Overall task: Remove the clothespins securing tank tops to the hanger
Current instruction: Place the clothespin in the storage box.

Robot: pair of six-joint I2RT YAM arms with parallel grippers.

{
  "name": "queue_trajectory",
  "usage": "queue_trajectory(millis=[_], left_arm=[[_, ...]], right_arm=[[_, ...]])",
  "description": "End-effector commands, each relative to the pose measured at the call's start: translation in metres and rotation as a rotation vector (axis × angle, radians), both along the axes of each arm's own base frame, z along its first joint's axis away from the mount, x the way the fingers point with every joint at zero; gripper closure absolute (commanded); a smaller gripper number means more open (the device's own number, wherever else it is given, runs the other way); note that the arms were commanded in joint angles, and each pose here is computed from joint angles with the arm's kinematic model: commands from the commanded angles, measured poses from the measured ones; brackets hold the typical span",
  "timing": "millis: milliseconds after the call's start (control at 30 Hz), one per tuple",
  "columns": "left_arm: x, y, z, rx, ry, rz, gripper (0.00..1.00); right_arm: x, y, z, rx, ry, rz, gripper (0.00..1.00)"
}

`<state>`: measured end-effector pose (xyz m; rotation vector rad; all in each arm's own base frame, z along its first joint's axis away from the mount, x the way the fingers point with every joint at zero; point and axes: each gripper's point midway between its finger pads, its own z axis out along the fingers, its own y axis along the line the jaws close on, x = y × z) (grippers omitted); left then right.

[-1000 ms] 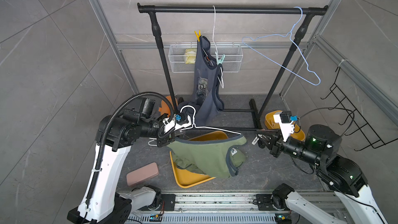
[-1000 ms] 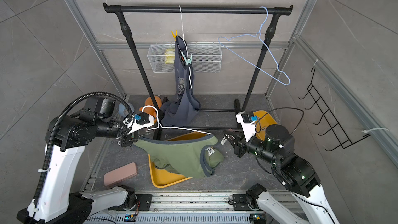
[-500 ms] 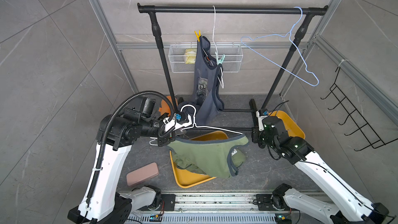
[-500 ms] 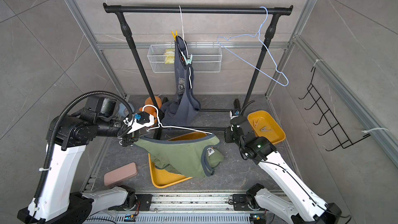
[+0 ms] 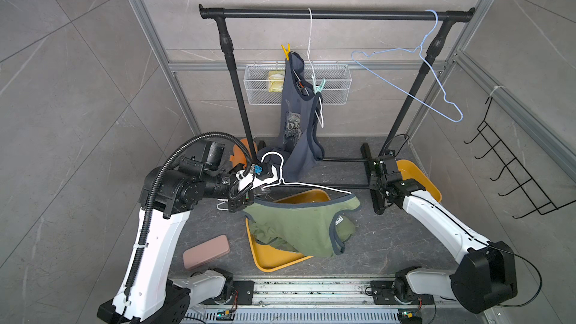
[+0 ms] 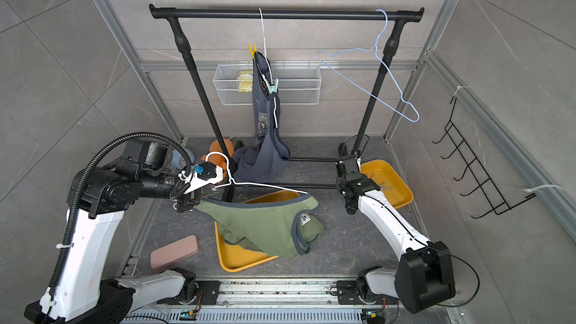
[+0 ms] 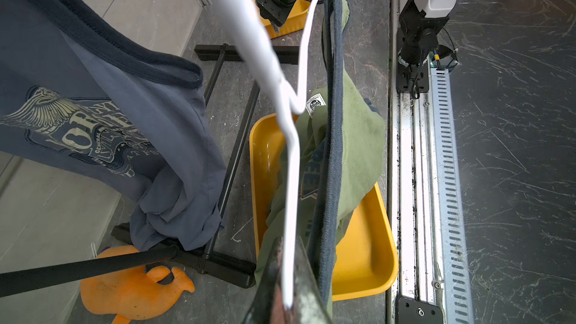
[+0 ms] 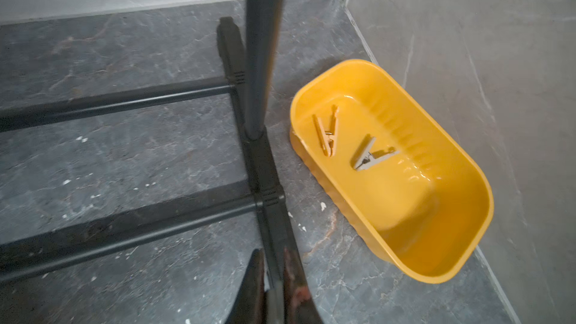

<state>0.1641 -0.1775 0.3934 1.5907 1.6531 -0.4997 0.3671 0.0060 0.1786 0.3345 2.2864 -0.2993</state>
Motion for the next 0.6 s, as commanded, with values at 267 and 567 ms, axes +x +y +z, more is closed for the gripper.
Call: queue_trajectory(millis=[267,567], left_arm=[[-0.009,-0.009,0.012,-0.061,-0.021,-0.069,1.00],[-0.006,-0.011,0.010,-0.057,-0.004,-0.074,1.00]], right_arm=[[0.027,-0.105,-0.029,0.153,-0.051,-0.309,1.00],[0.046,-0.134,-0.057,0.196,0.007,-0.373,1.00]])
